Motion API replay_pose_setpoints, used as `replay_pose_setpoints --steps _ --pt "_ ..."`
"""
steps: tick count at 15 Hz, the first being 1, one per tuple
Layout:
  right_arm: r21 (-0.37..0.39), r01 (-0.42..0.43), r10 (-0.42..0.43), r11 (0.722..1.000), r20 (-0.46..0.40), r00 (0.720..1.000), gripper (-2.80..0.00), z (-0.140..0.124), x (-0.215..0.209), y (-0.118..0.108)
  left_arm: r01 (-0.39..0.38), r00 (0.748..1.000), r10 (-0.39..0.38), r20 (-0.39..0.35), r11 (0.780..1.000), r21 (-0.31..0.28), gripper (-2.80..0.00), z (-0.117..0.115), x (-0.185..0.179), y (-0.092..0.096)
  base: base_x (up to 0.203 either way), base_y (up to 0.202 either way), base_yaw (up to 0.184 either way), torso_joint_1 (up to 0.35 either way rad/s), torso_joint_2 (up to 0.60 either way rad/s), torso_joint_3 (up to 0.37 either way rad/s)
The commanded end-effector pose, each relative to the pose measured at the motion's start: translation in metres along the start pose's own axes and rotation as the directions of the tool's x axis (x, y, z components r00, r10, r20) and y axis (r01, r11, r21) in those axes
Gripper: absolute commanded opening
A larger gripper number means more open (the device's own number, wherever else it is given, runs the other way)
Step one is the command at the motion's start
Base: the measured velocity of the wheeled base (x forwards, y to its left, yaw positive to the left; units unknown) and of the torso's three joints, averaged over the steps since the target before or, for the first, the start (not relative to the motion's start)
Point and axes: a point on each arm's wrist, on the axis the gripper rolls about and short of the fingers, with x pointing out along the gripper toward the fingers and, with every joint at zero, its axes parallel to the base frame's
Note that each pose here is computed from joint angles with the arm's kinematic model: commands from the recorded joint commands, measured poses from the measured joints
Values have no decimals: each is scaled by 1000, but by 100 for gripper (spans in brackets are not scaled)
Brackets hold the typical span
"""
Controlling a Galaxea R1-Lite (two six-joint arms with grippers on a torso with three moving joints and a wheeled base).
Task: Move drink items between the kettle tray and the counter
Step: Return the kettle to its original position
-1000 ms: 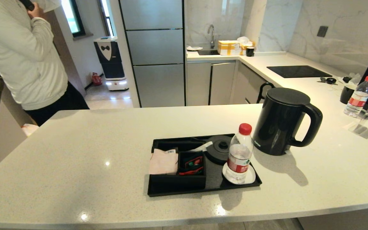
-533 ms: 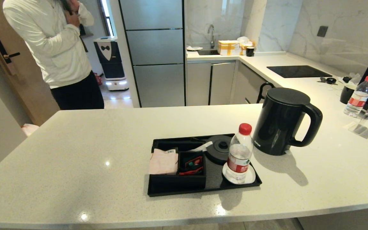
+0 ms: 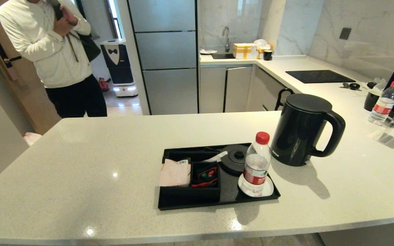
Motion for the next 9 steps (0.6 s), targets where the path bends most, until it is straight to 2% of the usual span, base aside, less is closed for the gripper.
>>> replay_pose_setpoints --steps 1,9 --pt "-1 -1 1 1000 -3 1000 -280 0 0 0 0 1000 0 -1 1000 0 -280 0 0 0 0 0 0 0 0 0" --pt "-1 1 -1 1000 -4 1000 -280 0 0 0 0 1000 0 -1 1000 0 -280 0 0 0 0 0 0 0 0 0"
